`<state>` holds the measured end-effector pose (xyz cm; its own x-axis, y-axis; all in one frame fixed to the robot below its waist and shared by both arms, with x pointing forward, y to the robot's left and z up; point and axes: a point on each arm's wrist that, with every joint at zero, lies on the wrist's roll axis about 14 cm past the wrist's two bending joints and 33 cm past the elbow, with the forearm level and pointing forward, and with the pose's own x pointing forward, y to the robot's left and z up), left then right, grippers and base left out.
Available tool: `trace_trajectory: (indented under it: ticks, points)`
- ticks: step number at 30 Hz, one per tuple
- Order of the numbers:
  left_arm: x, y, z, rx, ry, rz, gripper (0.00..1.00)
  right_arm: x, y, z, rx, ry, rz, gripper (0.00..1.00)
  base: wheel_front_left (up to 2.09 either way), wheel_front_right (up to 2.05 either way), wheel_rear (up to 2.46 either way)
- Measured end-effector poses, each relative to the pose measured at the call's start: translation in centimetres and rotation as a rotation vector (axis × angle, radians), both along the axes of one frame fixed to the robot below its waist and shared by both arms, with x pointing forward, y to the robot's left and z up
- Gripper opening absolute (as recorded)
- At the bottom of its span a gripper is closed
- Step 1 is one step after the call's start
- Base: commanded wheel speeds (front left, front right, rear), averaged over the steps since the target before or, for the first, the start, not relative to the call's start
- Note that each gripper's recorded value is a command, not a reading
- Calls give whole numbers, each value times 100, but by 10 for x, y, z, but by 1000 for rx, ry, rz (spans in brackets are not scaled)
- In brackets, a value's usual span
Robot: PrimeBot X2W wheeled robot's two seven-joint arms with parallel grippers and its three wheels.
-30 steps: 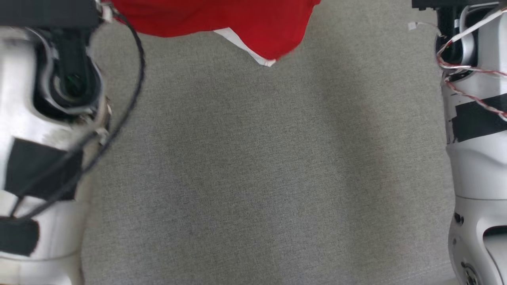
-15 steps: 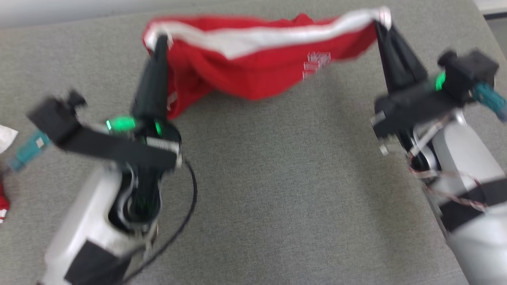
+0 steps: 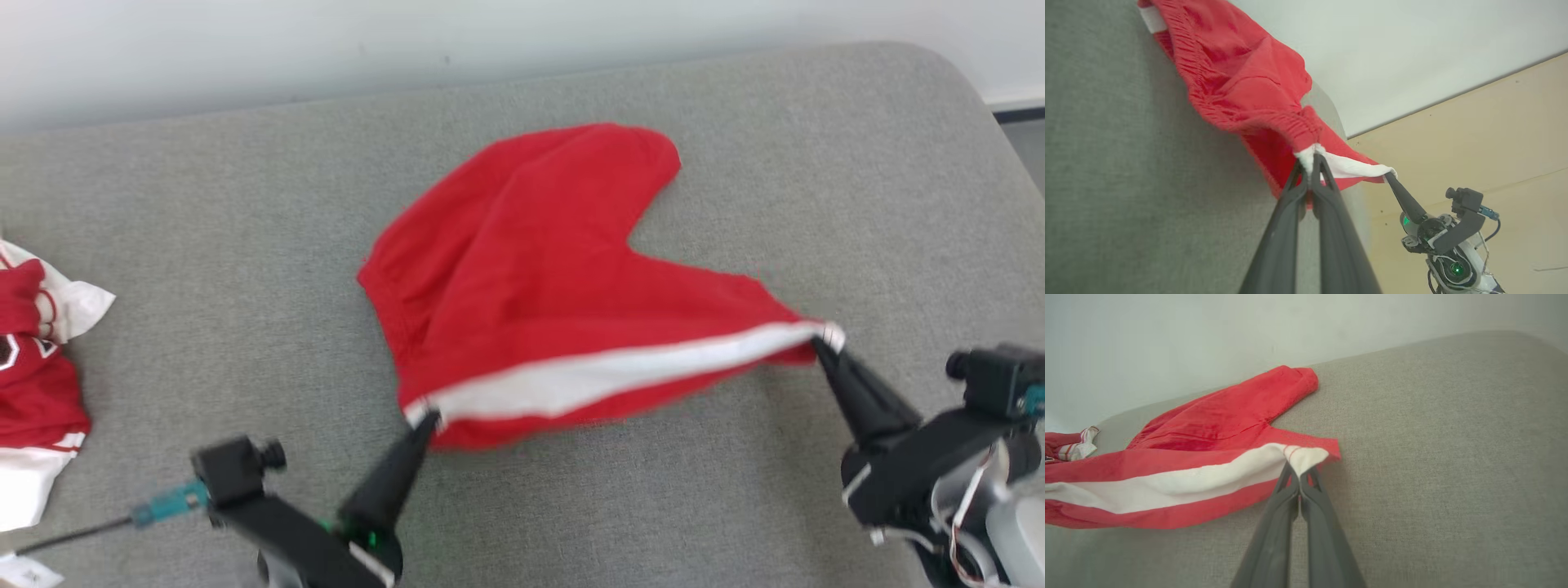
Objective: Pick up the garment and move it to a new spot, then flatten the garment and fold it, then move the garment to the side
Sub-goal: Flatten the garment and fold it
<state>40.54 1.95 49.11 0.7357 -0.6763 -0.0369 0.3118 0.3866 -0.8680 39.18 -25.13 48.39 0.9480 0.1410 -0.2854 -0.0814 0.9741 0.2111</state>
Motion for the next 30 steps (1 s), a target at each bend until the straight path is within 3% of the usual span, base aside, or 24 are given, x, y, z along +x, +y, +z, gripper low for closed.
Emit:
trace_trajectory:
  ticks: [3, 8, 13, 21, 30]
  points:
    - [-21, 6, -19, 62, 65, -45, 0, -19, 8, -15, 41, 91, 17, 0, 0, 0, 0]
    - [-40, 14, -27, 78, 128, -62, 0, -42, 14, -27, 100, 194, 30, 0, 0, 0, 0]
    - [-55, 32, -41, 162, 163, -46, 0, -83, 13, -53, 143, 391, 22, 0, 0, 0, 0]
    - [-78, 28, -49, 187, 186, -49, 0, -133, 22, -60, 243, 580, 20, 0, 0, 0, 0]
    - [-116, 35, -74, 274, 329, -126, 0, -156, 31, -52, 318, 642, -9, 0, 0, 0, 0]
